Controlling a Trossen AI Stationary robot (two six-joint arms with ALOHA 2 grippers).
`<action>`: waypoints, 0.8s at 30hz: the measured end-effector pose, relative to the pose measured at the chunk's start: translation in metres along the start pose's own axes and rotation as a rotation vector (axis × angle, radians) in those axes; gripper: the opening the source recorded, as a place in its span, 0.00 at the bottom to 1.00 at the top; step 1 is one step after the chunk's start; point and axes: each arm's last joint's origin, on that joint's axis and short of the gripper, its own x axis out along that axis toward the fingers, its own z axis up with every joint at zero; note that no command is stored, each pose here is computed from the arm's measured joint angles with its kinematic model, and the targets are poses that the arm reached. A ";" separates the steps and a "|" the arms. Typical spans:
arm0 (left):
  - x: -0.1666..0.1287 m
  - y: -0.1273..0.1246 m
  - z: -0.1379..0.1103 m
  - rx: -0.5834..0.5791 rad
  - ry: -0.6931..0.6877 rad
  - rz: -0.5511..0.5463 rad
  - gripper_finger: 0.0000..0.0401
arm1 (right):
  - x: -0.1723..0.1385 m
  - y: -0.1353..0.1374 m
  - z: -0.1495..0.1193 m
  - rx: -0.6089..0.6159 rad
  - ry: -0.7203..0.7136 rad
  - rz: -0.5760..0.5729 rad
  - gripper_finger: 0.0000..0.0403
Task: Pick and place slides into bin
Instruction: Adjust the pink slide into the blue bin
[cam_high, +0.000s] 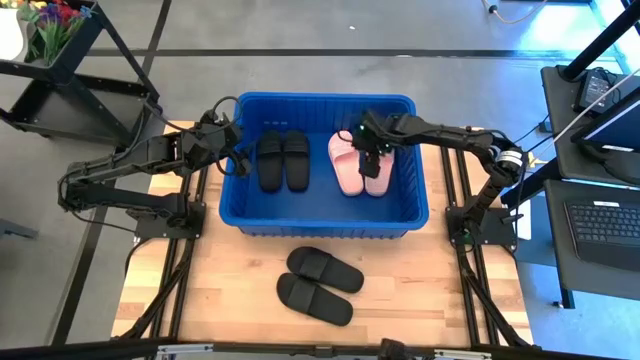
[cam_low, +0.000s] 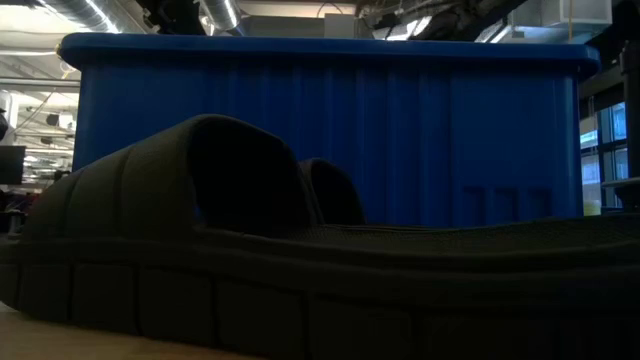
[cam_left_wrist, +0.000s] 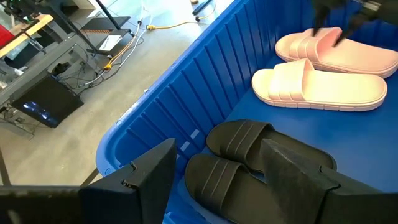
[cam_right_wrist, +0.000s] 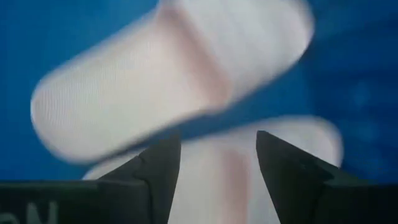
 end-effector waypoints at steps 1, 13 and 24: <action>0.000 0.000 0.000 0.000 0.000 0.000 0.57 | -0.003 -0.002 0.006 -0.011 -0.042 -0.012 0.52; 0.000 0.000 -0.002 0.008 0.014 0.000 0.57 | 0.000 -0.003 0.029 -0.143 -0.246 -0.136 0.52; 0.000 0.000 -0.002 0.008 0.019 -0.001 0.57 | 0.036 0.016 0.031 -0.231 -0.162 -0.086 0.52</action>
